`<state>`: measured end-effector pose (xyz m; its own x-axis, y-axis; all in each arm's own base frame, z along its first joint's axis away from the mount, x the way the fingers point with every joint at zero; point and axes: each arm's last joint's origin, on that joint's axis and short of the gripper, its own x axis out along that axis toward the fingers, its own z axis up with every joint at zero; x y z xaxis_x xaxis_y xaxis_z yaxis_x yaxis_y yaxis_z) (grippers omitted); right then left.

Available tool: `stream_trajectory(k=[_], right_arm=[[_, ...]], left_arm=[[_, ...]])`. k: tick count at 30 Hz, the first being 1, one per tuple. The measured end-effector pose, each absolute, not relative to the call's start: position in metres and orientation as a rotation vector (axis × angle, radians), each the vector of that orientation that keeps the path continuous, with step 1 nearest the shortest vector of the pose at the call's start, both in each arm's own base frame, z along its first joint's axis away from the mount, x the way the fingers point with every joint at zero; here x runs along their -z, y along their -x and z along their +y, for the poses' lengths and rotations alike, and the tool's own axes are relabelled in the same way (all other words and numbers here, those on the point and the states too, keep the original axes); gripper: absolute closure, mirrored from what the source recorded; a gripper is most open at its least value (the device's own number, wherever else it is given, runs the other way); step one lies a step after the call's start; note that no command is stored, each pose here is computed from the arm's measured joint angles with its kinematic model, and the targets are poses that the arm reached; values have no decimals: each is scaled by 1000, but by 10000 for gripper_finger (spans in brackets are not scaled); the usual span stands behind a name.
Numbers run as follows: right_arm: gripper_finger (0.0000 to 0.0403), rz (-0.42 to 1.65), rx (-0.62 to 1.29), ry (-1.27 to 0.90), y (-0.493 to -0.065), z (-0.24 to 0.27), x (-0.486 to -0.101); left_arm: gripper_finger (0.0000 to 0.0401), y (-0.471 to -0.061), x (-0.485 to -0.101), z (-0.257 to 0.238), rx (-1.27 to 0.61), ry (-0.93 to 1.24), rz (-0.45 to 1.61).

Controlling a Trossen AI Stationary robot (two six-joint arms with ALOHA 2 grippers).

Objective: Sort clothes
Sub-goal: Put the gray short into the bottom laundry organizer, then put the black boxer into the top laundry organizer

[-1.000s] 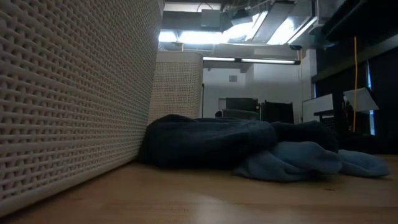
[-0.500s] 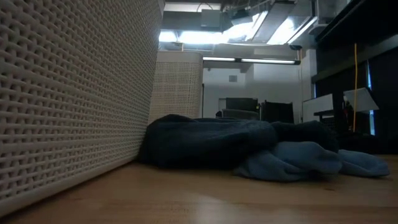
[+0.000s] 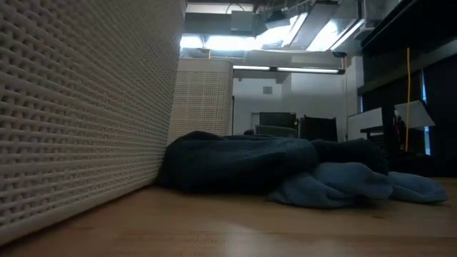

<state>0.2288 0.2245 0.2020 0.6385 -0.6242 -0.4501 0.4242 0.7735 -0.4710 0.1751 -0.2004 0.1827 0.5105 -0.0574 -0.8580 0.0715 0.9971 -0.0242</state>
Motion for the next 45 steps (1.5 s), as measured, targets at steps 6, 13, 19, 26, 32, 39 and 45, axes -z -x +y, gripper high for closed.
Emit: stream_trajectory(k=[6, 13, 19, 26, 32, 39, 45], right_arm=[[157, 637, 611, 339, -229, 225, -202], [157, 638, 611, 342, -229, 224, -202], [157, 640, 611, 346, -229, 224, -202], [157, 676, 621, 350, -233, 219, -201], [157, 732, 649, 314, -242, 209, -200], [157, 783, 674, 322, -249, 199, -199], [157, 828, 724, 431, -242, 189, -202]], left_arm=[[396, -169, -226, -194, 163, 52, 941], [396, -156, -279, -178, 252, 128, 752], [396, -143, -312, -157, 260, 139, 589], [396, -149, -339, -146, 34, -34, 267], [396, -177, -346, -131, -181, -133, 175], [396, -221, -330, -95, 10, -90, 241], [396, -234, -323, -70, -7, -109, 106]])
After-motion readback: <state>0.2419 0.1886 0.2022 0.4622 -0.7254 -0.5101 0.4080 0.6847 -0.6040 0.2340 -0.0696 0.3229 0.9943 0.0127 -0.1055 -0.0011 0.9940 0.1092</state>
